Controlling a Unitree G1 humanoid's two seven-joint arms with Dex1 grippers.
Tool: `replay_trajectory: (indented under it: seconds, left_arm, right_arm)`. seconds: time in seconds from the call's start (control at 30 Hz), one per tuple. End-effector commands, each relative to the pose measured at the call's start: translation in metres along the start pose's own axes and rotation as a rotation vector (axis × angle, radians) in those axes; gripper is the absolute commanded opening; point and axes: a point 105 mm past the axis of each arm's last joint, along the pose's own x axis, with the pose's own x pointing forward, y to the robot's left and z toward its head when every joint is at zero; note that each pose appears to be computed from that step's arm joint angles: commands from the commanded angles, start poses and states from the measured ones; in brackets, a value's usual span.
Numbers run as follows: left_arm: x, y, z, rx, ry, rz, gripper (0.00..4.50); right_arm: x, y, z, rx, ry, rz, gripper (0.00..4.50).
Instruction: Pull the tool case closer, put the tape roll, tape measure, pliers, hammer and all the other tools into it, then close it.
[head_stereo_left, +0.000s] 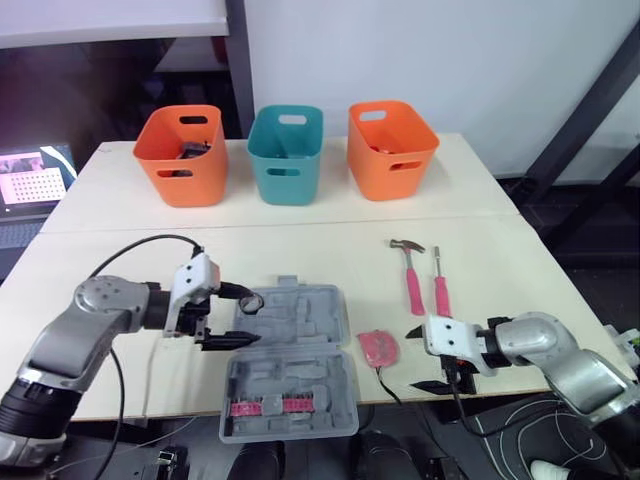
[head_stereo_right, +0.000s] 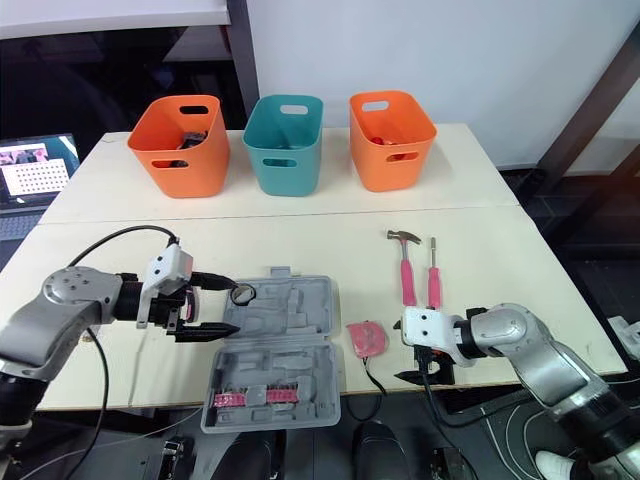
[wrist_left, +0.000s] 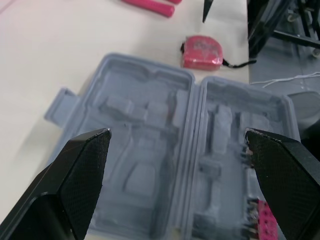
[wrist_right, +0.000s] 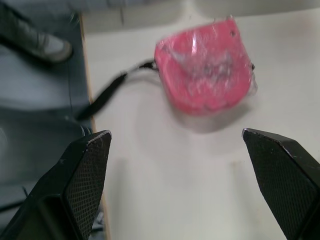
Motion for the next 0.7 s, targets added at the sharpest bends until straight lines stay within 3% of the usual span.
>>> replay_trajectory:
  seconds: [0.03,0.43,0.7]
  left_arm:
    - [-0.005,-0.001,0.010,0.044,-0.017,0.027,4.50]
    - [-0.005,0.009,0.016,0.069,-0.034,0.074,4.50]
    - [-0.003,0.007,0.028,0.094,-0.033,0.079,4.50]
  right_arm:
    - [0.007,-0.009,0.004,-0.056,-0.020,0.003,4.44]
    - [0.040,-0.022,0.023,-0.081,-0.088,0.085,4.44]
    - [0.046,-0.017,0.012,-0.014,-0.053,0.120,4.44]
